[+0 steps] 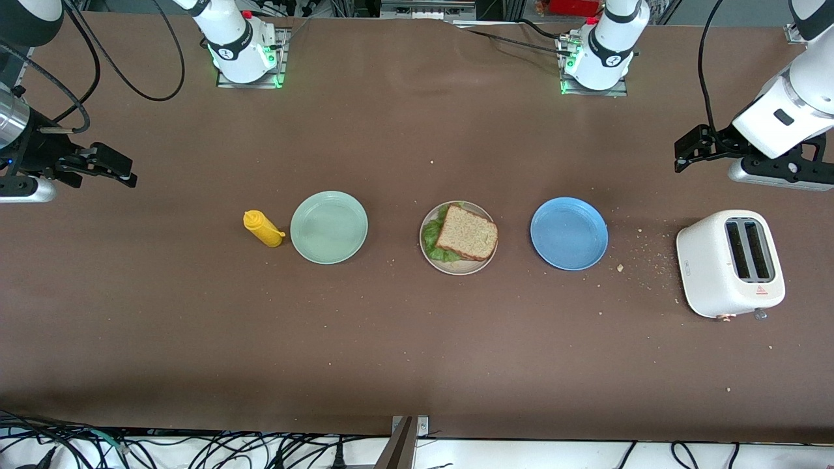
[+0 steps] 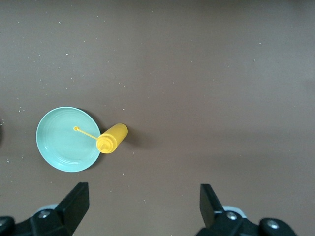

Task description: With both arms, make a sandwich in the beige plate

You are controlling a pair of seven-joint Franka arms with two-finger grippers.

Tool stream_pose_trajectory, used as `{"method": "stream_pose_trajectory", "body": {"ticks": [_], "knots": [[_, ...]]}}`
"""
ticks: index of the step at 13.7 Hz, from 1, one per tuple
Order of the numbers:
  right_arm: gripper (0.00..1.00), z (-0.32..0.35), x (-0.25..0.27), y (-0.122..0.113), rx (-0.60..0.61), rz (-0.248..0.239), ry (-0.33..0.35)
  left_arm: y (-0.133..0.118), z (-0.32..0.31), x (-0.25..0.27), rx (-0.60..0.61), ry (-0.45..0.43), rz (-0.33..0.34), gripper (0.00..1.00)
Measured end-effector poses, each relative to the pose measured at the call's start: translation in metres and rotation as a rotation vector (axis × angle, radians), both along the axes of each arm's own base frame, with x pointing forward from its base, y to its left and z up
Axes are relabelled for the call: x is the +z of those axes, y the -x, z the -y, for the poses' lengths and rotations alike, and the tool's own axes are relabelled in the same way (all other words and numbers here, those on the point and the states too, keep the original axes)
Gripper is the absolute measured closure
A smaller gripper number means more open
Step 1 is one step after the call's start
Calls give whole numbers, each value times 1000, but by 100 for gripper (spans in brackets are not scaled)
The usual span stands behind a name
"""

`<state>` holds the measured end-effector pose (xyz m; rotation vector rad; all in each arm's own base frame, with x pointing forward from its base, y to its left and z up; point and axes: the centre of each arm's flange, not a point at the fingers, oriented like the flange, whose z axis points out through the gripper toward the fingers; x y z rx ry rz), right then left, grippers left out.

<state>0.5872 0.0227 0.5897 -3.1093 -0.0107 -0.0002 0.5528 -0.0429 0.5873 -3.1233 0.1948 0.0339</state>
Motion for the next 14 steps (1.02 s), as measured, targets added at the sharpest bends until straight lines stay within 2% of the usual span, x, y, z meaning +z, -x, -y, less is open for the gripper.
{"method": "stream_pose_trajectory", "body": {"ticks": [14], "knots": [[0,0,0,0,0,3,0,-1,-3,-1,6,0,-1,0]]}}
